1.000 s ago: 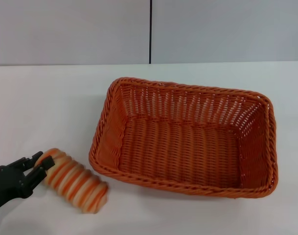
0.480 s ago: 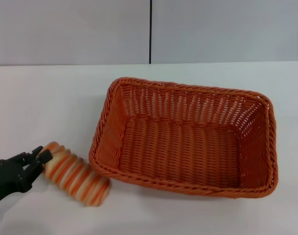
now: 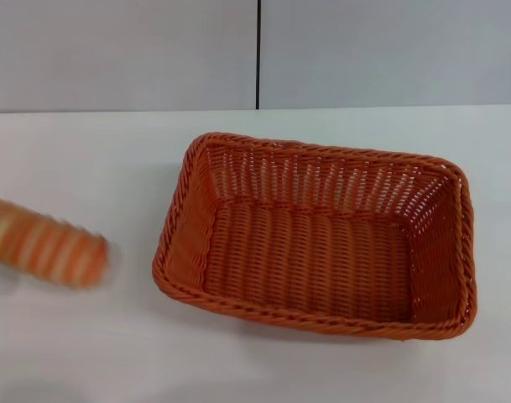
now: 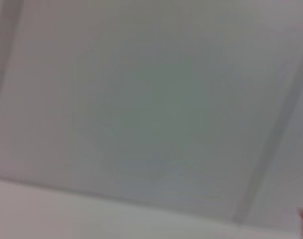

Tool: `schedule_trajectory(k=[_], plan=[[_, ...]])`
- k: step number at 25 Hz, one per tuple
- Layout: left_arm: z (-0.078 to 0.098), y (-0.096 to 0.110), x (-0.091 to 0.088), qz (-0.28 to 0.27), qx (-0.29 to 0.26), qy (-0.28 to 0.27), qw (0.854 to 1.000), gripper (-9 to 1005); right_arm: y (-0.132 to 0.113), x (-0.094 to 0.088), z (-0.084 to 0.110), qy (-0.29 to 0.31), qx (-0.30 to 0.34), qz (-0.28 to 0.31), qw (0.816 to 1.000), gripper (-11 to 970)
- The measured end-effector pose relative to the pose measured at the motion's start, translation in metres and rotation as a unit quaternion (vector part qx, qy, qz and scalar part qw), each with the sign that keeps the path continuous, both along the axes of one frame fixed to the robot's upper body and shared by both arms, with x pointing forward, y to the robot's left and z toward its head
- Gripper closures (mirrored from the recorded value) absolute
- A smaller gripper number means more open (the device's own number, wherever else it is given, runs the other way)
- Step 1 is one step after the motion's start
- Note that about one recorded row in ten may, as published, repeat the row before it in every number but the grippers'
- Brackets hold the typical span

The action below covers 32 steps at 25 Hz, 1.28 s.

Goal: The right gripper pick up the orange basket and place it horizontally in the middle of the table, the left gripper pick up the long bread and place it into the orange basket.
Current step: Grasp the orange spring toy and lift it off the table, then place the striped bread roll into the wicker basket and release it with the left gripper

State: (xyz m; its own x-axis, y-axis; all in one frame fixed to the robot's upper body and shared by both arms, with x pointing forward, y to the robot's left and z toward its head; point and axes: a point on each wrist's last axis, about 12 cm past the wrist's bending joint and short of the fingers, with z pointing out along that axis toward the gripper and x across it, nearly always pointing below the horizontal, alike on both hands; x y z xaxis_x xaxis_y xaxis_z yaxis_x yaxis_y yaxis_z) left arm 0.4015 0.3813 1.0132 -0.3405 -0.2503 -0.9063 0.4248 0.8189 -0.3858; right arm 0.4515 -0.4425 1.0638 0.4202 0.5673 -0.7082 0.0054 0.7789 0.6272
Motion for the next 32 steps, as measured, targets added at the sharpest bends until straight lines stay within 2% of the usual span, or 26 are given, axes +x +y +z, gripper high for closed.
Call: schedule_trajectory(k=[1,3,5,6,8,12,15,16,19,20,21,24,29,32], plan=[[0.007,0.016,-0.001,0.061,-0.014,-0.022,0.998,843,0.0,0.0,0.0,0.0,0.0,0.0,1.0,391],[0.012,0.024,-0.001,0.103,-0.036,-0.043,0.993,843,0.0,-0.001,-0.001,0.001,0.001,0.0,1.0,391],[0.013,0.025,-0.001,0.111,-0.042,-0.048,0.992,843,0.0,-0.001,-0.001,0.001,0.001,-0.001,1.0,391],[0.019,0.022,0.004,0.126,-0.069,-0.078,0.987,842,0.001,-0.001,-0.001,0.001,0.001,-0.001,1.0,391],[0.022,0.017,0.009,0.121,-0.08,-0.093,0.985,842,0.001,-0.001,-0.002,0.003,0.002,-0.001,1.0,391],[0.034,-0.015,0.039,0.068,-0.135,-0.141,0.978,847,0.001,0.0,-0.002,0.004,0.004,0.0,1.0,391],[0.037,-0.025,0.047,0.051,-0.151,-0.151,0.976,854,0.002,0.001,-0.002,0.004,0.005,0.0,1.0,391],[0.043,-0.047,0.065,0.011,-0.175,-0.166,0.97,856,0.003,0.001,-0.003,0.005,0.006,0.0,1.0,391],[0.046,-0.076,0.08,-0.045,-0.187,-0.168,0.967,861,0.004,0.0,-0.005,0.008,0.01,-0.001,1.0,391],[0.046,-0.076,0.08,-0.045,-0.187,-0.168,0.967,860,0.004,-0.001,-0.005,0.008,0.01,-0.001,1.0,391],[0.048,-0.098,0.088,-0.092,-0.184,-0.169,0.964,860,0.004,-0.001,-0.006,0.009,0.011,-0.001,1.0,391],[0.049,-0.118,0.092,-0.14,-0.158,-0.182,0.96,864,0.004,-0.003,-0.007,0.013,0.013,-0.004,1.0,391],[0.048,-0.133,0.093,-0.166,-0.143,-0.191,0.957,891,0.004,-0.003,-0.008,0.016,0.014,-0.005,1.0,391],[0.048,-0.132,0.093,-0.165,-0.142,-0.192,0.957,773,0.004,-0.002,-0.008,0.015,0.014,-0.004,1.0,391]])
